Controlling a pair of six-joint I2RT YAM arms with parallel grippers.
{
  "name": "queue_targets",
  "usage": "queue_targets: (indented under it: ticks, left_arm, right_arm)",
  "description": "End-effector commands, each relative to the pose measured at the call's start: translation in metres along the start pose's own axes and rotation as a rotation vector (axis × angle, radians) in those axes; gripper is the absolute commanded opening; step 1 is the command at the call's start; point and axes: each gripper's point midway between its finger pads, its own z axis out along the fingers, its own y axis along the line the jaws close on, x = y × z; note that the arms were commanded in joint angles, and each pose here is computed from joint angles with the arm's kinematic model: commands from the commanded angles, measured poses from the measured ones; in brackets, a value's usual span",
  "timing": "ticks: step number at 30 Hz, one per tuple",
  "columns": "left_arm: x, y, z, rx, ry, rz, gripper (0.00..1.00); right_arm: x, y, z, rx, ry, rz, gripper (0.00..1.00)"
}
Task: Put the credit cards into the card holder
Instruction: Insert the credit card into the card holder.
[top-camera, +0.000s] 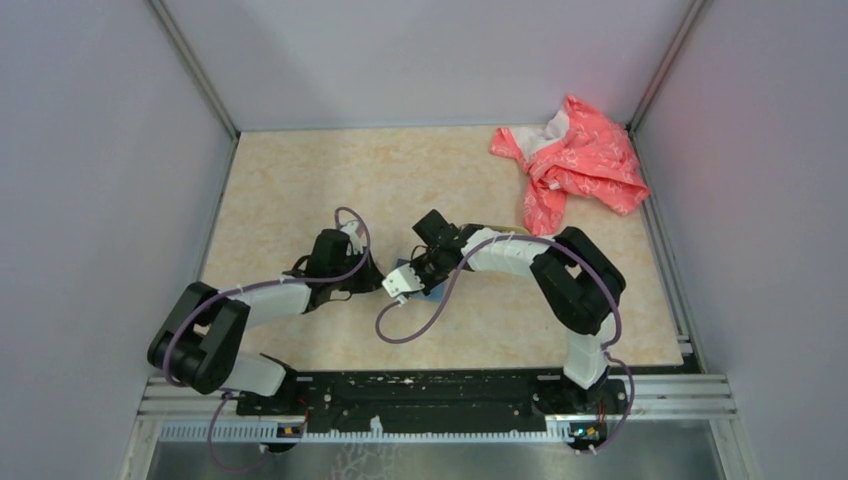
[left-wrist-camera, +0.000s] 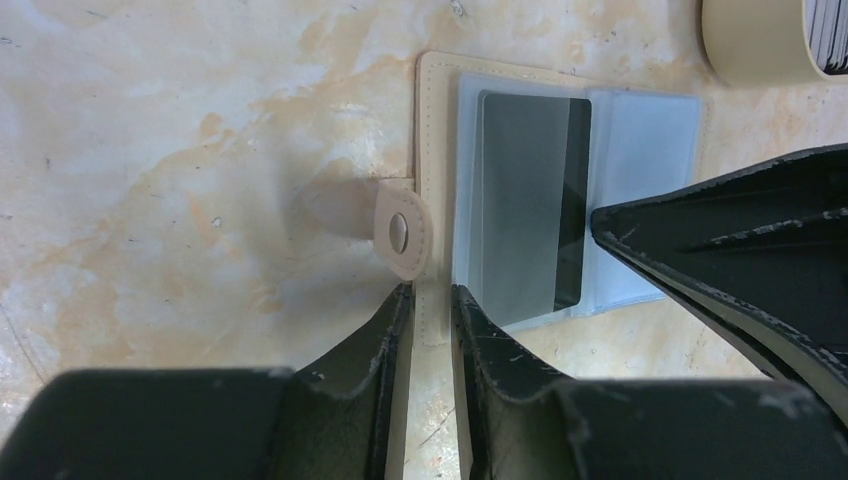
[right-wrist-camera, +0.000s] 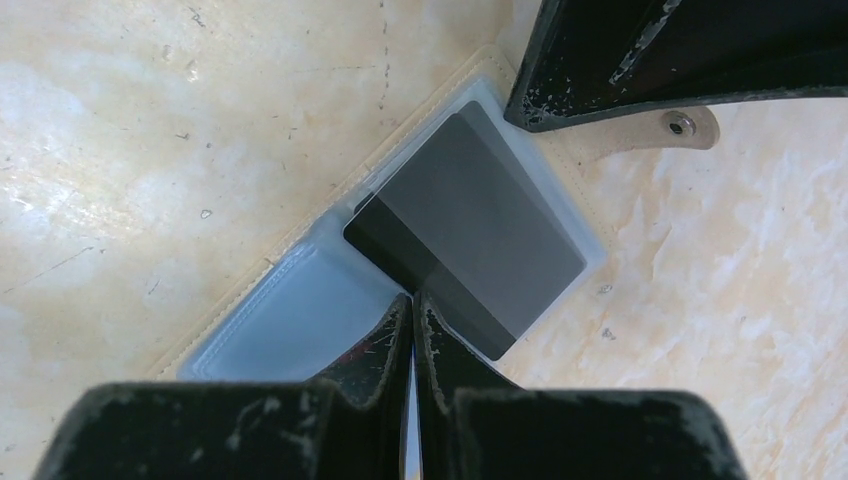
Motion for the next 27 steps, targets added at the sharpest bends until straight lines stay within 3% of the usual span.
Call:
queue_targets:
  ticks: [1,10,16,23,27]
  left_arm:
    - [0.006,-0.006,-0.001,0.043,0.019,-0.017,0.26]
    - [0.015,-0.007,0.0,0.065,0.041,-0.027,0.25]
    - [0.015,-0.006,-0.003,0.061,0.031,-0.03,0.25]
    - [0.01,-0.01,-0.013,0.075,-0.008,-0.025,0.26]
    - [0.015,-0.016,-0.017,0.119,-0.005,-0.046,0.26]
  right_arm:
    - [-0.006,-0.012,0.009,0.024,0.006,-0.04,0.01]
    - [-0.009,-0.022,0.02,0.085,-0.012,-0.015,0.01]
    - [-0.02,-0.025,0.004,0.083,-0.039,0.03,0.02]
    - [-0.044,-0.023,-0.046,0.088,-0.241,0.17,0.18]
    - [-0.043,-0.012,-0.05,0.044,-0.282,0.301,0.19]
